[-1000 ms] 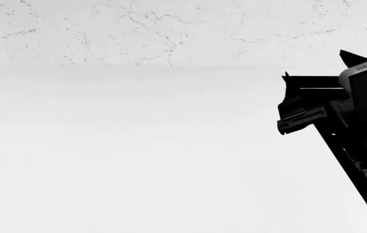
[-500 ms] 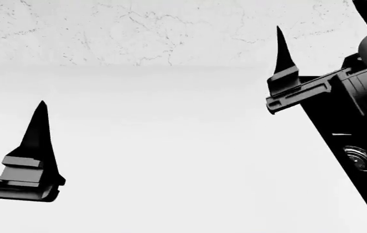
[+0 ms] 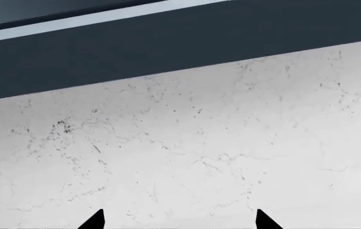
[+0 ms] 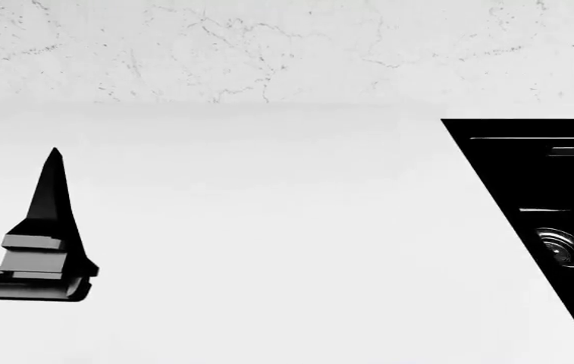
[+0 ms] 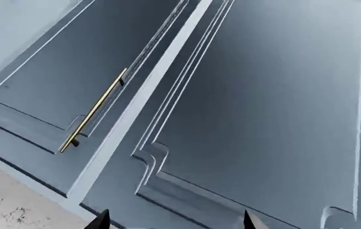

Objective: Pick and place the shaker into the drawer. Then close the cabinet.

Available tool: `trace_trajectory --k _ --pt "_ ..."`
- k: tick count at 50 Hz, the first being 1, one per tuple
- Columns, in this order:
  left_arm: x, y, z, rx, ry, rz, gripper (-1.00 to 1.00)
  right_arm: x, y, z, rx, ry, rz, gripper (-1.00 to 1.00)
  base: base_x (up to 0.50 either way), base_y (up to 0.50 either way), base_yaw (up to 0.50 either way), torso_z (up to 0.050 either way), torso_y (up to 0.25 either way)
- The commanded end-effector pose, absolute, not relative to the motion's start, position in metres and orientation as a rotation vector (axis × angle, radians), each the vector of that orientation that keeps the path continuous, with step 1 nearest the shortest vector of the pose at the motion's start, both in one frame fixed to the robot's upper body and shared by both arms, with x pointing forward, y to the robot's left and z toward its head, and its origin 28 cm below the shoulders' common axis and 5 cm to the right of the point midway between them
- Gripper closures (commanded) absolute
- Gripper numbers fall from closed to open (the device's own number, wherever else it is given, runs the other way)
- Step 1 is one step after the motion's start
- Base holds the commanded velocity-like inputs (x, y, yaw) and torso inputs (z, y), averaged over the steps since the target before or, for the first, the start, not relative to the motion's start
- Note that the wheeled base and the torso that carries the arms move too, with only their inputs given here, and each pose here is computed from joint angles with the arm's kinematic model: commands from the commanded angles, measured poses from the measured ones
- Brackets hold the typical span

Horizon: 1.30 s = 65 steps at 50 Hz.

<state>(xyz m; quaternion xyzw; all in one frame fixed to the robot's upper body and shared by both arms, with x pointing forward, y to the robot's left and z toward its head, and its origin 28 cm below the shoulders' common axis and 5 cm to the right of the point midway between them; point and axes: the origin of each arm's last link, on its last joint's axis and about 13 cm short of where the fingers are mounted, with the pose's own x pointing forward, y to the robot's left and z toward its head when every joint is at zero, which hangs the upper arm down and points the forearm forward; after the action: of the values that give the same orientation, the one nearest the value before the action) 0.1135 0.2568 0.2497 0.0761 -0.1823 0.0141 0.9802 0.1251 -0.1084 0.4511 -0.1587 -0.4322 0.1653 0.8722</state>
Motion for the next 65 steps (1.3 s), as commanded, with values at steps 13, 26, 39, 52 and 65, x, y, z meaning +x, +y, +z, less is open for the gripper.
trace_trajectory --k 13,26,39,52,65 --pt "0.101 0.26 0.237 0.146 -0.287 0.087 -1.0 0.339 -0.103 0.563 -0.291 -0.768 -0.163 -1.0 0.0 0.0 0.0 0.0 0.0" --pt "0.119 0.266 0.238 0.159 -0.23 0.17 -1.0 0.393 -0.1 0.482 -0.353 -0.583 -0.186 -1.0 0.0 0.0 0.0 0.0 0.0" --pt "0.163 0.205 0.209 -0.335 -0.27 -0.293 -1.0 0.398 -0.098 0.471 -0.357 -0.558 -0.181 -1.0 0.0 0.0 0.0 0.0 0.0" --pt "0.167 0.268 0.19 0.144 -0.219 0.092 -1.0 0.4 -0.137 0.461 -0.257 -0.662 0.027 -1.0 0.0 0.0 0.0 0.0 0.0" --pt "0.17 0.249 0.185 0.12 -0.242 -0.02 -1.0 0.178 -0.176 0.406 0.142 -0.856 0.015 -1.0 0.0 0.0 0.0 0.0 0.0"
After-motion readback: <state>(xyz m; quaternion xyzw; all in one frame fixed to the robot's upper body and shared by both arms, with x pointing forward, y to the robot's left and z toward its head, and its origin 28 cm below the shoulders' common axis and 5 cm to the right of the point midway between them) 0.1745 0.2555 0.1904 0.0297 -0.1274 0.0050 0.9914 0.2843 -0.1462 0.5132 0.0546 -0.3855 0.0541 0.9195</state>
